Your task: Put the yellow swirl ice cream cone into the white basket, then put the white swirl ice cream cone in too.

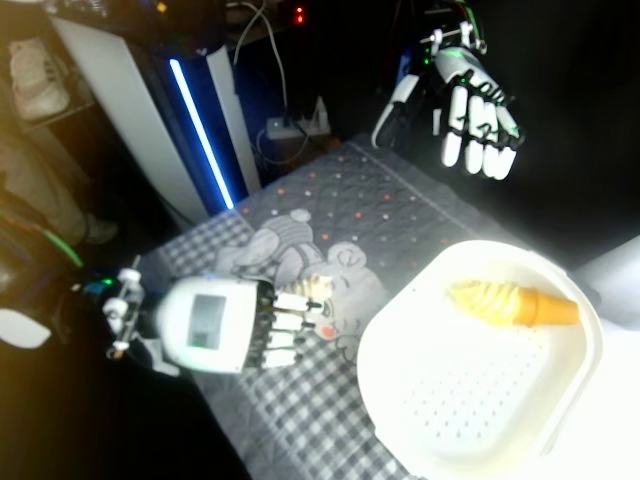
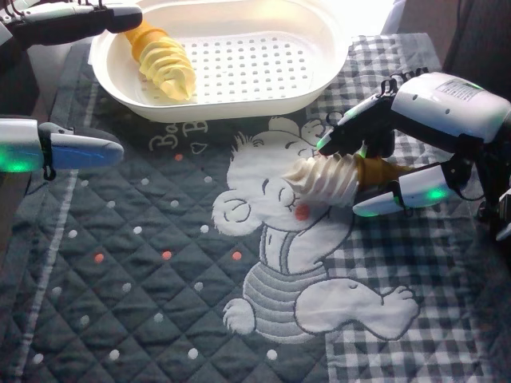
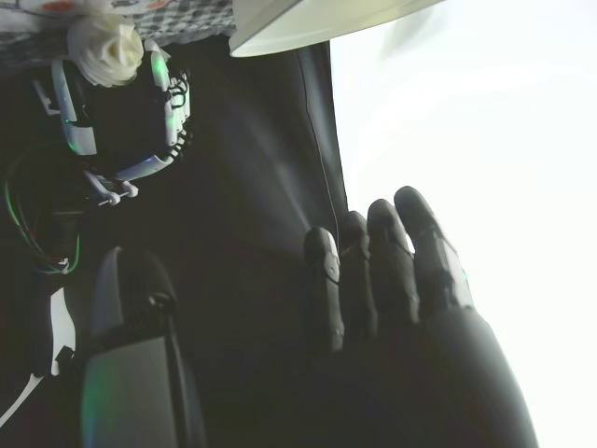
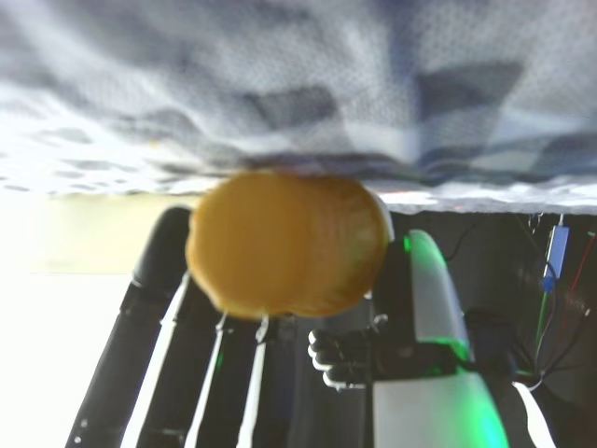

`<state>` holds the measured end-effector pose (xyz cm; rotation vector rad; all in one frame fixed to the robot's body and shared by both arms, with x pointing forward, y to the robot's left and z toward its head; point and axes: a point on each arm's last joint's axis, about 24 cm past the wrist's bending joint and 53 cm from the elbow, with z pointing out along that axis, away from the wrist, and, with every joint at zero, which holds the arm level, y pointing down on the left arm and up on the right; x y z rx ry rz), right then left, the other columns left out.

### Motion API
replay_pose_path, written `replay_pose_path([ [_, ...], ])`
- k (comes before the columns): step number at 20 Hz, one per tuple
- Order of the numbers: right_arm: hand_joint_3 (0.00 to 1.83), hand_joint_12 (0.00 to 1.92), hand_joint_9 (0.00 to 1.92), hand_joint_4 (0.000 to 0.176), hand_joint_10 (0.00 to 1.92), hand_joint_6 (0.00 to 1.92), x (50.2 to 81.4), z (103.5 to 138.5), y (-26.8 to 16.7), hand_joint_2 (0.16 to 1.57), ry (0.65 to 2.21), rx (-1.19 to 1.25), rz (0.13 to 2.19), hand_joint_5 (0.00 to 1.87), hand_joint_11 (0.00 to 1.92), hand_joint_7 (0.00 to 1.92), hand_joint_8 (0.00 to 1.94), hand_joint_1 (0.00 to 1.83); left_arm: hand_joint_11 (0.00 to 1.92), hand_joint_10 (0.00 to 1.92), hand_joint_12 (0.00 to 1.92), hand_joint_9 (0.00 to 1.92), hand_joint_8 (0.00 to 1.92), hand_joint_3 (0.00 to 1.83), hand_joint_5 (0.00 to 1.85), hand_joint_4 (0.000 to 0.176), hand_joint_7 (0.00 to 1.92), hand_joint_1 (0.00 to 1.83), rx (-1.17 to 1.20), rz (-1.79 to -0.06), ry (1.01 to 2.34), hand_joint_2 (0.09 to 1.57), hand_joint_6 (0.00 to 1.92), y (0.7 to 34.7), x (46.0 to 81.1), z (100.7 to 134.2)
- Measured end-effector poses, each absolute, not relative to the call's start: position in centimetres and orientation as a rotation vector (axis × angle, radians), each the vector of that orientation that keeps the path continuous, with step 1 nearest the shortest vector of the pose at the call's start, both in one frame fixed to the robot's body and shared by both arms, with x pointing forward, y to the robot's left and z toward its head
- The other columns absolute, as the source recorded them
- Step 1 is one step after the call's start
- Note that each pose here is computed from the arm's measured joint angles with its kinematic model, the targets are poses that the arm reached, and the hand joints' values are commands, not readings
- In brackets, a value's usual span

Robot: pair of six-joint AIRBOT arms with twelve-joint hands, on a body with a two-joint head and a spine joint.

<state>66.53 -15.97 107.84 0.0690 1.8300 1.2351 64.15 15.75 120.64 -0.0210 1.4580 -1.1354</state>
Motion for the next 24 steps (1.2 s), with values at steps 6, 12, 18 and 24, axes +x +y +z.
replay_pose_path([
  [6,0.00,1.21,1.20,0.000,0.70,0.76,67.0,110.7,-12.6,1.07,1.822,-0.143,1.209,1.05,0.95,1.16,0.83,1.27,0.00,0.01,0.78,0.32,0.00,0.00,0.45,0.024,0.38,0.85,-0.039,-1.145,1.463,0.87,0.01,16.2,63.6,120.2],
  [12,0.00,1.30,1.00,0.000,1.20,0.61,69.3,118.8,-11.2,1.07,1.611,-0.177,1.266,1.06,0.21,1.16,0.86,1.37,0.00,0.01,0.77,0.33,0.00,0.00,0.49,0.022,0.40,0.85,-0.055,-1.136,1.459,0.86,0.00,16.8,63.7,120.3],
  [18,0.00,0.99,1.24,0.000,0.77,0.56,74.6,124.4,-10.5,1.00,1.433,-0.125,1.194,1.12,1.11,1.34,0.35,1.39,0.00,0.00,0.74,0.31,0.00,0.00,0.49,0.014,0.38,0.84,-0.058,-1.139,1.457,0.85,0.00,16.8,63.8,120.1],
  [24,0.00,1.29,1.17,0.000,0.69,0.33,81.2,116.5,-7.4,1.02,1.674,-0.020,0.972,1.27,0.73,1.21,0.74,1.29,0.00,0.00,0.76,0.31,0.00,0.00,0.49,0.015,0.38,0.85,-0.067,-1.160,1.446,0.86,0.00,16.3,64.5,120.3],
])
